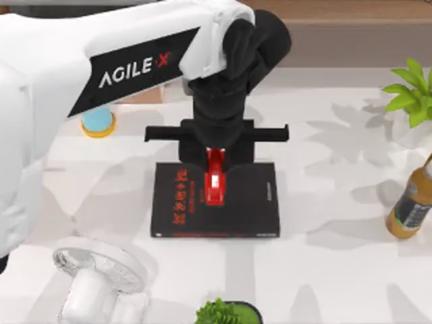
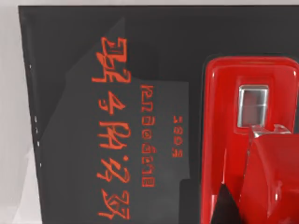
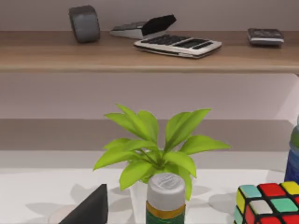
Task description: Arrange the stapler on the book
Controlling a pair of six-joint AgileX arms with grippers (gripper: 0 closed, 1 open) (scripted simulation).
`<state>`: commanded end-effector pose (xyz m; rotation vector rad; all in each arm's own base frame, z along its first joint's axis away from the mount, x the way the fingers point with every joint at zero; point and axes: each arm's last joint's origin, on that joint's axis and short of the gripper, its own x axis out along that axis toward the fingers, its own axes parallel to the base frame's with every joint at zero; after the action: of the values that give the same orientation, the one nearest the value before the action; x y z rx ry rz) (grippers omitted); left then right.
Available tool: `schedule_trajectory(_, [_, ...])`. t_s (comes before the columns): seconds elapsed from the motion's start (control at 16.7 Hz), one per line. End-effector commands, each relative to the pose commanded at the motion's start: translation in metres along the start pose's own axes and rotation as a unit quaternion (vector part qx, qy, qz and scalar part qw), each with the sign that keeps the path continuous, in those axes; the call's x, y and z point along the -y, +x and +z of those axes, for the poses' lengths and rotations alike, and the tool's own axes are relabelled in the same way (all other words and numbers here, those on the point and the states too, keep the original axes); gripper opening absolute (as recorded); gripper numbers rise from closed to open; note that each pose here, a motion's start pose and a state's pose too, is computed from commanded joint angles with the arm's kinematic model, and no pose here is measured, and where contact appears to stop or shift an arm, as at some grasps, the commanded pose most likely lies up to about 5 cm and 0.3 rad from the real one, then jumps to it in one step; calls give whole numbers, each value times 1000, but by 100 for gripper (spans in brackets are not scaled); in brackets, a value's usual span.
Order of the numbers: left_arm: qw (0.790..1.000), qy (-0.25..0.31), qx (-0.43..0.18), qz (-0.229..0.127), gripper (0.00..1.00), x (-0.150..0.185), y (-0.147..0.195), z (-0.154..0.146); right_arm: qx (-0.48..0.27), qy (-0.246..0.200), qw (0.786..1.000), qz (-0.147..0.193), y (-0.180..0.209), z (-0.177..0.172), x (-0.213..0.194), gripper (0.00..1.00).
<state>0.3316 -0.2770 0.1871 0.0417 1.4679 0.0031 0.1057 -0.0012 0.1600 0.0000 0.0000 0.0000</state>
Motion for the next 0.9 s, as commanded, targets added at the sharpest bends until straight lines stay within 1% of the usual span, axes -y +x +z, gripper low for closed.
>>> schedule_trajectory(0.36, [1000,-1,1,-1,0,-1,-1,1,0,0,1000,0,0,0,0,100])
schedule_trajectory(0.72, [1000,0,0,0,0,0,29,-1,0,0,1000,0,0,0,0,100])
schedule_trajectory(0.9, [1000,0,0,0,0,0,30,-1,0,0,1000,0,0,0,0,100])
